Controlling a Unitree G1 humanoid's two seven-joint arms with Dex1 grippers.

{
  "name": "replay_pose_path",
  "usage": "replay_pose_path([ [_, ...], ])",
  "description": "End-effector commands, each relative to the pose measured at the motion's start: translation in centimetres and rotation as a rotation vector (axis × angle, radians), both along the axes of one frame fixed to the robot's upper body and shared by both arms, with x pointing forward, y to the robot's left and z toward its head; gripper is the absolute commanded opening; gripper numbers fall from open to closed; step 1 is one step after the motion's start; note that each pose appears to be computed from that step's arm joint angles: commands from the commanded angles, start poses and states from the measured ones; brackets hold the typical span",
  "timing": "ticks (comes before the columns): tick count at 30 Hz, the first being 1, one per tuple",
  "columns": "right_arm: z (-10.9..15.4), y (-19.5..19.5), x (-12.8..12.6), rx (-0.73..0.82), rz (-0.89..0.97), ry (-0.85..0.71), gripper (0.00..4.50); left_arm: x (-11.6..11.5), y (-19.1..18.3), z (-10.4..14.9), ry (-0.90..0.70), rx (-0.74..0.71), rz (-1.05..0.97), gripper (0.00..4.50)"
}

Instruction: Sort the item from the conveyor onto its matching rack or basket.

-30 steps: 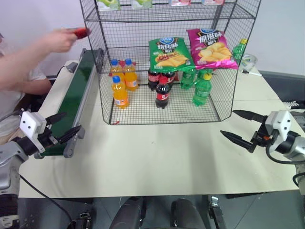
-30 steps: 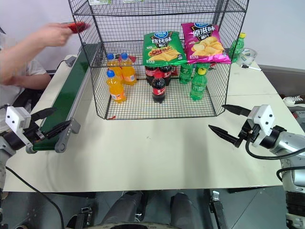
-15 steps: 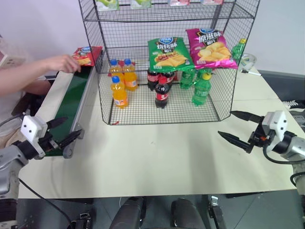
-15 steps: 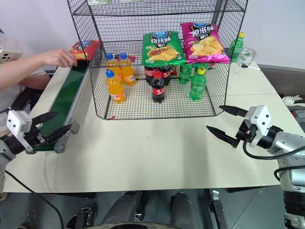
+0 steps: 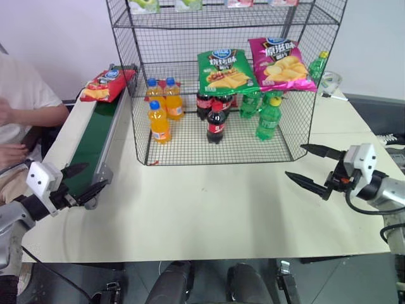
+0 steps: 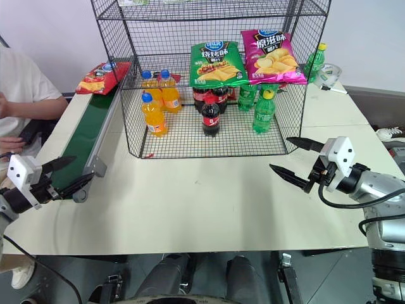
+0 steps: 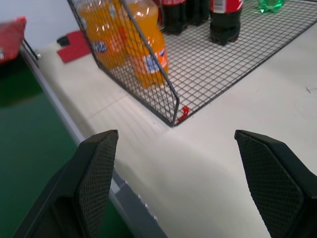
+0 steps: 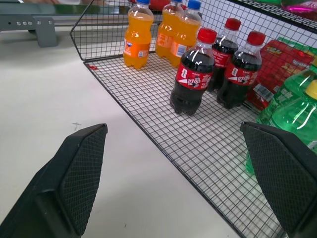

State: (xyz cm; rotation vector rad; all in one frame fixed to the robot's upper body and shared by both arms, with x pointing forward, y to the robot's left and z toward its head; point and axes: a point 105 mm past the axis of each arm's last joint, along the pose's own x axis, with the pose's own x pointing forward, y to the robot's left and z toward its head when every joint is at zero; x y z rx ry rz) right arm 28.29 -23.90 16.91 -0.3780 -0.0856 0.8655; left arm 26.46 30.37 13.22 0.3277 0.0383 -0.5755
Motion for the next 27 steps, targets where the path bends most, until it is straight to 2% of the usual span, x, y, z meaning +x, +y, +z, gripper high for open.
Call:
replay_pose_path([
  [1,0.6,0.4,0.1,0.011,0.009,-0.032,4.50,-0.2,0.3,1.2,-0.062,0.036,0.011,3.94],
  [9,0.5,0.6,0.2,0.016,0.012,-0.032,4.50,-0.4,1.0,1.7,-0.135,0.083,0.060,3.94],
  [14,0.5,0.8,0.3,0.021,0.016,-0.032,4.50,-1.0,1.6,2.2,-0.240,0.232,0.068,3.94],
  [18,0.4,1.0,0.4,0.029,0.021,-0.030,4.50,-1.4,2.8,2.4,-0.289,0.289,0.122,3.94],
  [22,0.8,3.8,-1.2,0.151,0.166,0.057,4.50,-3.1,4.1,2.0,-0.409,0.594,0.169,3.94],
  [27,-0.6,8.2,-4.1,0.177,0.383,0.216,4.50,-5.4,6.2,1.2,-0.484,0.833,0.243,3.94],
])
